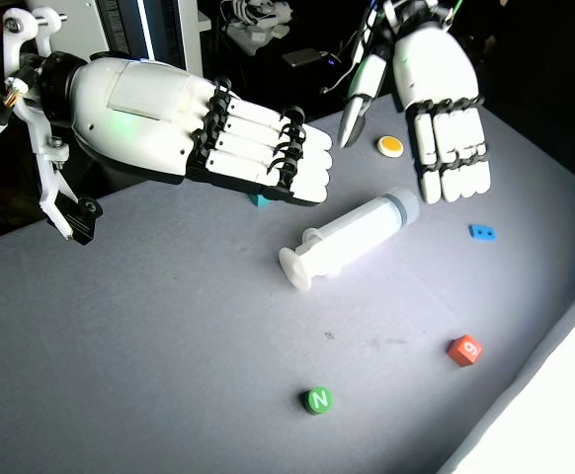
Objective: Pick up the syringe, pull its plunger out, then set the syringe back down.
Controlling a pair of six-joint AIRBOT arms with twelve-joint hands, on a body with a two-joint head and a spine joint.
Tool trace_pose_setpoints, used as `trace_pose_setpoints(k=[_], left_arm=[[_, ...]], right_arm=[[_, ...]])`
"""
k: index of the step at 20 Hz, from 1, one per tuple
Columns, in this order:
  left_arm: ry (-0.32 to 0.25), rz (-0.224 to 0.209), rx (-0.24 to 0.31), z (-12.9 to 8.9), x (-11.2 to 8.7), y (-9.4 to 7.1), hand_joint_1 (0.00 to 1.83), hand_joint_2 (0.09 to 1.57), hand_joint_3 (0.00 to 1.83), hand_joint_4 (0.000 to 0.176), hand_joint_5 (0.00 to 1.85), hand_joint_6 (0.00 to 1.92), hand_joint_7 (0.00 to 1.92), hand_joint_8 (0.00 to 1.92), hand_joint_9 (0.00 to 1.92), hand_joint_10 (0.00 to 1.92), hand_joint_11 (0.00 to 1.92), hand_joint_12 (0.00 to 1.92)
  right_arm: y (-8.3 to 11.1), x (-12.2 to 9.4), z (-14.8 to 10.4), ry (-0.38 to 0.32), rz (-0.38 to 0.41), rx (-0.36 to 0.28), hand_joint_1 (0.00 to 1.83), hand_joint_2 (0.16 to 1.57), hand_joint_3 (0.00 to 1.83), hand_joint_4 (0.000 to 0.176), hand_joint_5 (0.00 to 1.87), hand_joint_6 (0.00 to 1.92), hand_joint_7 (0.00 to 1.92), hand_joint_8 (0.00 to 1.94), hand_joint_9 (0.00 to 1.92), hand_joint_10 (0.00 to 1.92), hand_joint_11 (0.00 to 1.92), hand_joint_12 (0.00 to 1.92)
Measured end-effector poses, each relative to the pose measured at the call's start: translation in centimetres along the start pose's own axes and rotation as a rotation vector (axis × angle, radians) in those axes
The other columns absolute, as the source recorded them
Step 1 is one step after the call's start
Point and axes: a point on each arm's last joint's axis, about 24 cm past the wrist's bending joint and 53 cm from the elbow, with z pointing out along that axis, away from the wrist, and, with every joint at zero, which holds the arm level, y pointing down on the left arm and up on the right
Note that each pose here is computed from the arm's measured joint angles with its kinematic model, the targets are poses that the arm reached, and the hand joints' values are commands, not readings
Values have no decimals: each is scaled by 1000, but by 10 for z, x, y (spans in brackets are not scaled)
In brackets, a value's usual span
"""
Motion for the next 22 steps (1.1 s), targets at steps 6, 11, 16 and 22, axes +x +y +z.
trace_pose_setpoints(k=[6, 11, 16, 22], left_arm=[[3, -26, -47, 14, 23, 11, 520, 1111, 5, 0, 0, 0, 0, 0, 0, 0, 0, 226], [30, -24, -62, 26, 47, 13, 810, 1021, 0, 0, 0, 0, 0, 0, 9, 2, 0, 349], [50, -38, -78, 28, 69, 26, 897, 974, 0, 0, 4, 0, 18, 1, 43, 5, 0, 459], [61, -34, -121, 32, 85, 47, 904, 970, 0, 0, 11, 1, 16, 2, 40, 0, 0, 436]], right_arm=[[-31, -14, -8, -84, 137, 103, 0, 1226, 13, 0, 0, 0, 2, 0, 0, 0, 0, 0], [-25, -16, -8, -108, 144, 79, 0, 1231, 11, 0, 0, 0, 16, 6, 0, 0, 0, 0], [-32, -16, -11, -122, 162, 99, 0, 1236, 11, 0, 0, 0, 15, 2, 0, 0, 0, 0], [-28, -17, -10, -131, 155, 79, 0, 1252, 13, 0, 8, 3, 30, 6, 8, 3, 0, 0]])
